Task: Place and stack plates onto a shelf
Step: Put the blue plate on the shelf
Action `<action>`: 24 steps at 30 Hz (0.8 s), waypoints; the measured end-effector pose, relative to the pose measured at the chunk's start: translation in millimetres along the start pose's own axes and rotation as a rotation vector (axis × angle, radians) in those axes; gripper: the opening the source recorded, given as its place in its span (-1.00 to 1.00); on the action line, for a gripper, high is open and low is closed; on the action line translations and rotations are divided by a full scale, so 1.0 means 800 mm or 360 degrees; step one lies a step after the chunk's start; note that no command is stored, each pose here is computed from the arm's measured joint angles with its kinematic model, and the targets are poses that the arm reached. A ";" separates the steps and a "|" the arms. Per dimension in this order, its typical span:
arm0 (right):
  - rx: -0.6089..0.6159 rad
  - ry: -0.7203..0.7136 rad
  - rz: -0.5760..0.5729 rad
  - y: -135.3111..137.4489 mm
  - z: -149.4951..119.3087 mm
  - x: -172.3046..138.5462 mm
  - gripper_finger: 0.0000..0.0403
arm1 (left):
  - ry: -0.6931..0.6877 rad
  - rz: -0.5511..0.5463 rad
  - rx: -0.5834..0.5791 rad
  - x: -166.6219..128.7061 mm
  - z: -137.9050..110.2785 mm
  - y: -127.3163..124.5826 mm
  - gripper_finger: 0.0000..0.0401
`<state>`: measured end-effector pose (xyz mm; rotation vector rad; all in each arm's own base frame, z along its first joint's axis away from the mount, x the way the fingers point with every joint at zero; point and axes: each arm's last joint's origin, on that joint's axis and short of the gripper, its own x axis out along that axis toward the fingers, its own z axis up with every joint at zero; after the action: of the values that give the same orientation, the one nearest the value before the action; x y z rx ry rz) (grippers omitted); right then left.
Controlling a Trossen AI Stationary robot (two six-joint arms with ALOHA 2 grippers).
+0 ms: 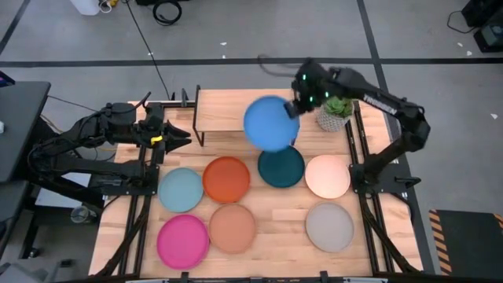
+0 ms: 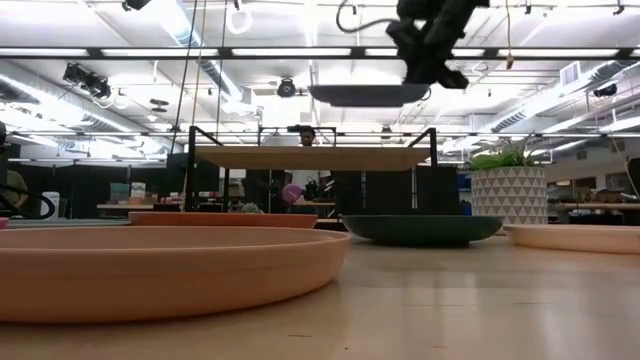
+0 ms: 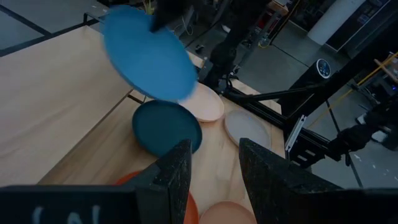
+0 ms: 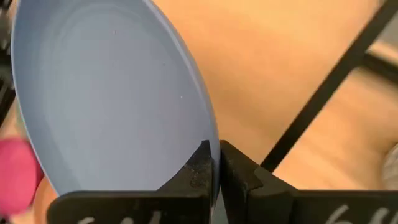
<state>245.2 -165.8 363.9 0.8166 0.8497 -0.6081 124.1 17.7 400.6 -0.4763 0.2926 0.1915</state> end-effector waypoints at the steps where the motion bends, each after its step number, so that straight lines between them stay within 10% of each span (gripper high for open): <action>1: 0.0015 -0.0010 -0.0003 -0.008 0.010 0.001 -0.89 | 0.0000 0.0001 0.0000 0.000 0.000 0.000 -0.29; 24: 0.0167 0.0115 -0.0112 -0.099 0.063 0.053 -0.82 | 0.0001 0.0002 -0.0013 0.000 0.000 0.000 -0.30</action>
<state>229.5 -257.2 319.2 0.9113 0.9213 -0.6929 124.2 17.8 400.4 -0.4842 0.2930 0.1935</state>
